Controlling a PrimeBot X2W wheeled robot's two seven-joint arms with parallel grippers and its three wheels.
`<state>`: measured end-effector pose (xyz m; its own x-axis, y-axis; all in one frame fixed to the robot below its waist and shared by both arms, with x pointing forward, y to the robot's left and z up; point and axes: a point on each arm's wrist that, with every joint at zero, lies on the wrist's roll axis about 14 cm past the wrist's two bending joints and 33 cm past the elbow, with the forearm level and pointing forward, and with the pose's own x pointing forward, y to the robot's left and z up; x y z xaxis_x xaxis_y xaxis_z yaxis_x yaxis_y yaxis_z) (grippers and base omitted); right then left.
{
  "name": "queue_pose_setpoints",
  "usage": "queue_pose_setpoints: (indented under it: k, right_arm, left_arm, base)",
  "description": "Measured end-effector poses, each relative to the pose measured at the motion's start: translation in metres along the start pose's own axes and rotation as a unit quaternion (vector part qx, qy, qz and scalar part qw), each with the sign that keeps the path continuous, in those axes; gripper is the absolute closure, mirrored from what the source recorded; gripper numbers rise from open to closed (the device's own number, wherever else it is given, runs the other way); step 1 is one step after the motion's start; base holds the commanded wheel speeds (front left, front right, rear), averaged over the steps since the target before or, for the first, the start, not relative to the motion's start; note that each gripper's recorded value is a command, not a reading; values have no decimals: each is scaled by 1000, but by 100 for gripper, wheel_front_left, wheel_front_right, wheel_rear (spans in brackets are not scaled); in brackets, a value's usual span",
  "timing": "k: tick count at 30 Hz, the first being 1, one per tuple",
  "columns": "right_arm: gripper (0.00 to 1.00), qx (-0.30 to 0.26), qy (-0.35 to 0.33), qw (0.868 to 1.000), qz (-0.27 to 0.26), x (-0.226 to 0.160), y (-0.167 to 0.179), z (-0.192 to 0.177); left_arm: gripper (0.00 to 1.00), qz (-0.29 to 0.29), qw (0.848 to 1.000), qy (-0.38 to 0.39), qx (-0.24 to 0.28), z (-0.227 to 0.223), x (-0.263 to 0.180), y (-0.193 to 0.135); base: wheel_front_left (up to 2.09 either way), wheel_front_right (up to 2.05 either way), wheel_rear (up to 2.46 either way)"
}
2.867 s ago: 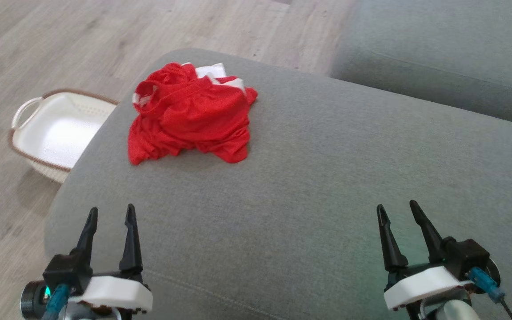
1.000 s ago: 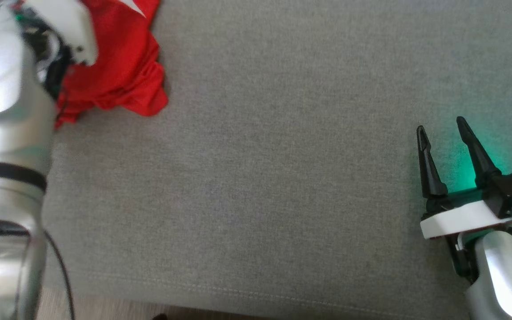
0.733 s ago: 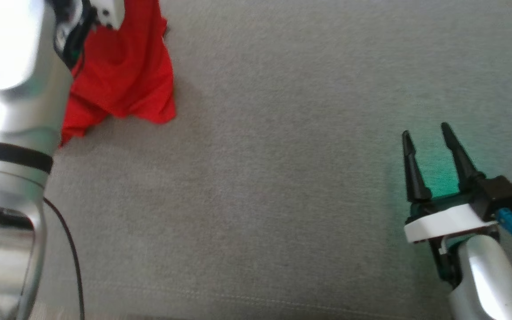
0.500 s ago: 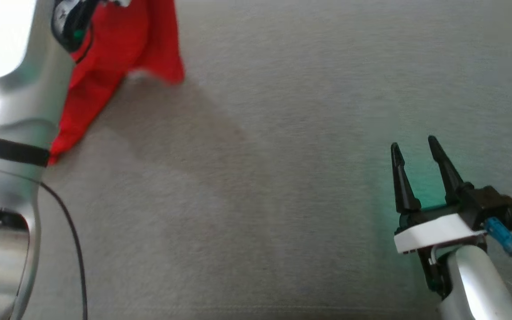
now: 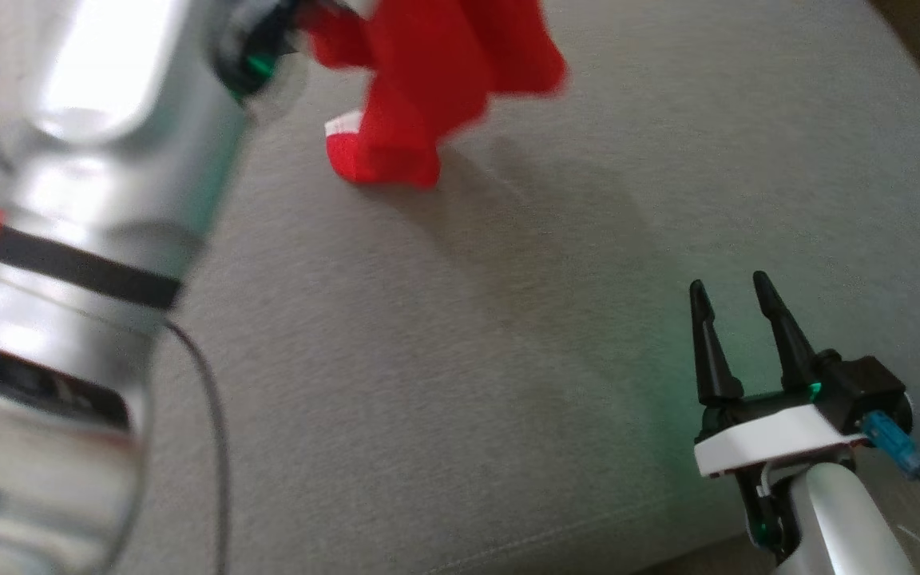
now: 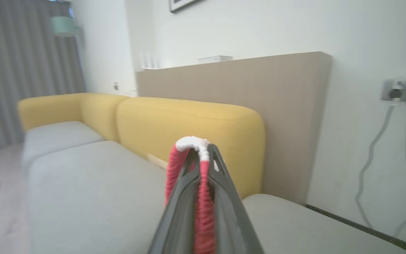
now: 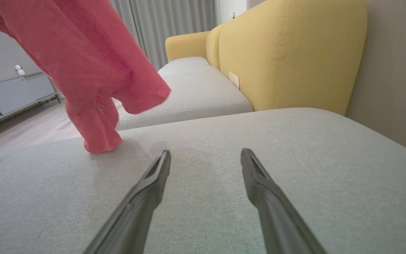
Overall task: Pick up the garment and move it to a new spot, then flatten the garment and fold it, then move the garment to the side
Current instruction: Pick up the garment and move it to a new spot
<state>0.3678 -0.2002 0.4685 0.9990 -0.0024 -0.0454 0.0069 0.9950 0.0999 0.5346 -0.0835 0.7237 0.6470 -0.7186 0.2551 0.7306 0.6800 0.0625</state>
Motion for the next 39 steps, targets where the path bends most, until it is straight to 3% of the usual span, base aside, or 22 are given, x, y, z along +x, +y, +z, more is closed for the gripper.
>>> queue_pose_setpoints:
  k: [3,6,12,16,17,18,24,28,32,39]
  right_arm:
    - [0,-1,-2,1000,-19,-11,-11,2]
    - [0,-1,-1,1000,-30,-19,-17,1]
    - [0,4,8,999,-31,-28,-15,-6]
    - [0,4,11,1000,-22,-26,-10,-8]
    - [0,3,12,1000,-19,-25,-8,-9]
    - [0,2,13,1000,-14,-24,-5,-9]
    - [0,4,9,1000,15,-25,14,-9]
    - [0,8,18,999,33,-33,26,-16]
    - [0,11,5,998,61,-28,43,-8]
    - [0,14,-17,996,85,-26,58,6]
  left_arm:
    - [100,-49,997,14,-58,-27,5,-49]
    - [100,-67,991,58,-104,-81,-16,-78]
    - [100,-39,969,186,-160,-205,-111,-111]
    - [99,-16,961,226,-156,-237,-148,-114]
    - [17,-9,961,231,-154,-241,-154,-112]
    - [0,-5,961,233,-151,-242,-158,-111]
    - [0,92,973,136,-164,-192,-171,-80]
    - [0,172,964,124,-161,-188,-222,-65]
    - [0,248,956,104,-120,-172,-267,-44]
    - [0,364,926,61,-78,-138,-338,-13]
  base:
    - [0,0,0]
    - [0,0,0]
    - [0,0,0]
    - [0,0,0]
    - [0,0,0]
    - [0,0,0]
    - [0,0,0]
    - [0,0,0]
    - [0,0,0]
    - [0,0,0]
